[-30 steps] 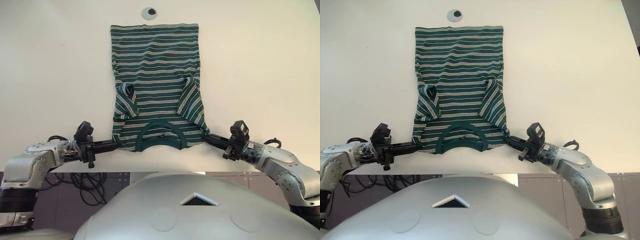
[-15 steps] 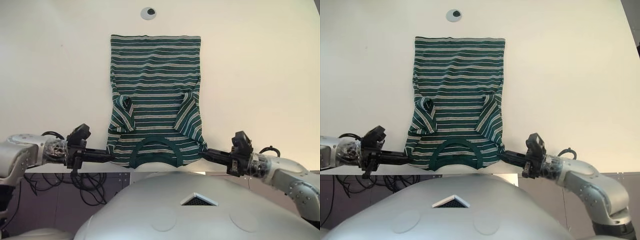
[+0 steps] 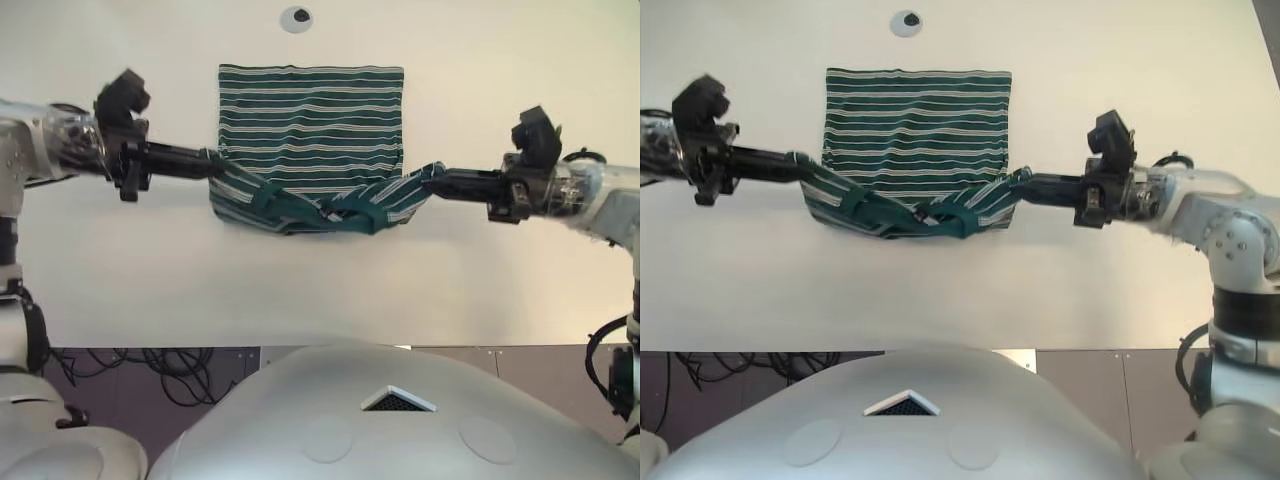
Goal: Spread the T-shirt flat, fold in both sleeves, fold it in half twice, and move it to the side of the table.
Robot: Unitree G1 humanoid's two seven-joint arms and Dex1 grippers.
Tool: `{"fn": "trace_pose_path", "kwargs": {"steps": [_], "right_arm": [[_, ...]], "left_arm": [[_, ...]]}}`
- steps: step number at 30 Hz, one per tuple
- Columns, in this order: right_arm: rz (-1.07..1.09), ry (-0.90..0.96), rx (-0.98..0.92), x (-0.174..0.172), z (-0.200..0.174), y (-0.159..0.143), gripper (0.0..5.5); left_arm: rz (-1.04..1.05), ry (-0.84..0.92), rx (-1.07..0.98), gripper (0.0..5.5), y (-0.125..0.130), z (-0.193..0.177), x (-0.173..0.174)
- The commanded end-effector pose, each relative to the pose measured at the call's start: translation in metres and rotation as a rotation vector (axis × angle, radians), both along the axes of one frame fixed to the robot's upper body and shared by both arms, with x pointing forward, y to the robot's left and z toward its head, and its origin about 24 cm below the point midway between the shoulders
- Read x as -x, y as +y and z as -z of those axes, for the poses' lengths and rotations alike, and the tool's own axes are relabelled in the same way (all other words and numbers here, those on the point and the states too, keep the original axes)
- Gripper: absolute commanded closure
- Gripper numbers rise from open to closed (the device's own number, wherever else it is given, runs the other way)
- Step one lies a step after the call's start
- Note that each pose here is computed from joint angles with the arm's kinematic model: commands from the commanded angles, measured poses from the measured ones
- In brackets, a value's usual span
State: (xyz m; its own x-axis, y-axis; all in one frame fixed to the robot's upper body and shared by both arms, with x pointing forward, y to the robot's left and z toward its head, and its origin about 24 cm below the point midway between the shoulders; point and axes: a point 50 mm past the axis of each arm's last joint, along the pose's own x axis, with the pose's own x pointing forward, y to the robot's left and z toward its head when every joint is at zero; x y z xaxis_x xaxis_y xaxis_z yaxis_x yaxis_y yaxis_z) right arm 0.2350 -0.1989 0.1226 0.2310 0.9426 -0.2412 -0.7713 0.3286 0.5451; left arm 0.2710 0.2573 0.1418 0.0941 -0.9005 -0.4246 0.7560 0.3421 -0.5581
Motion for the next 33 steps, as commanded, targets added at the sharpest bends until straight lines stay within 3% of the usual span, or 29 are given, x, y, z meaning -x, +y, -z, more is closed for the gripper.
{"fn": "trace_pose_path", "kwargs": {"steps": [1, 9, 13, 21, 33], "right_arm": [[-0.031, -0.069, 0.000, -0.038, -0.015, 0.006, 5.47], [-0.065, -0.074, -0.009, -0.101, -0.010, 0.026, 5.47], [0.005, -0.103, -0.007, -0.120, -0.007, 0.030, 5.47], [0.148, -0.165, 0.070, -0.141, 0.009, 0.039, 5.47], [0.329, -0.170, 0.161, -0.143, 0.043, 0.049, 5.47]], "left_arm": [[-0.030, -0.088, -0.030, 5.50, -0.004, -0.004, -0.034], [-0.185, -0.162, -0.066, 5.50, 0.015, 0.002, -0.065], [-0.248, -0.233, -0.087, 5.50, 0.009, 0.001, -0.079], [-0.347, -0.316, -0.156, 5.50, -0.018, 0.012, -0.101], [-0.537, -0.297, -0.269, 5.50, -0.016, 0.057, -0.096]]}}
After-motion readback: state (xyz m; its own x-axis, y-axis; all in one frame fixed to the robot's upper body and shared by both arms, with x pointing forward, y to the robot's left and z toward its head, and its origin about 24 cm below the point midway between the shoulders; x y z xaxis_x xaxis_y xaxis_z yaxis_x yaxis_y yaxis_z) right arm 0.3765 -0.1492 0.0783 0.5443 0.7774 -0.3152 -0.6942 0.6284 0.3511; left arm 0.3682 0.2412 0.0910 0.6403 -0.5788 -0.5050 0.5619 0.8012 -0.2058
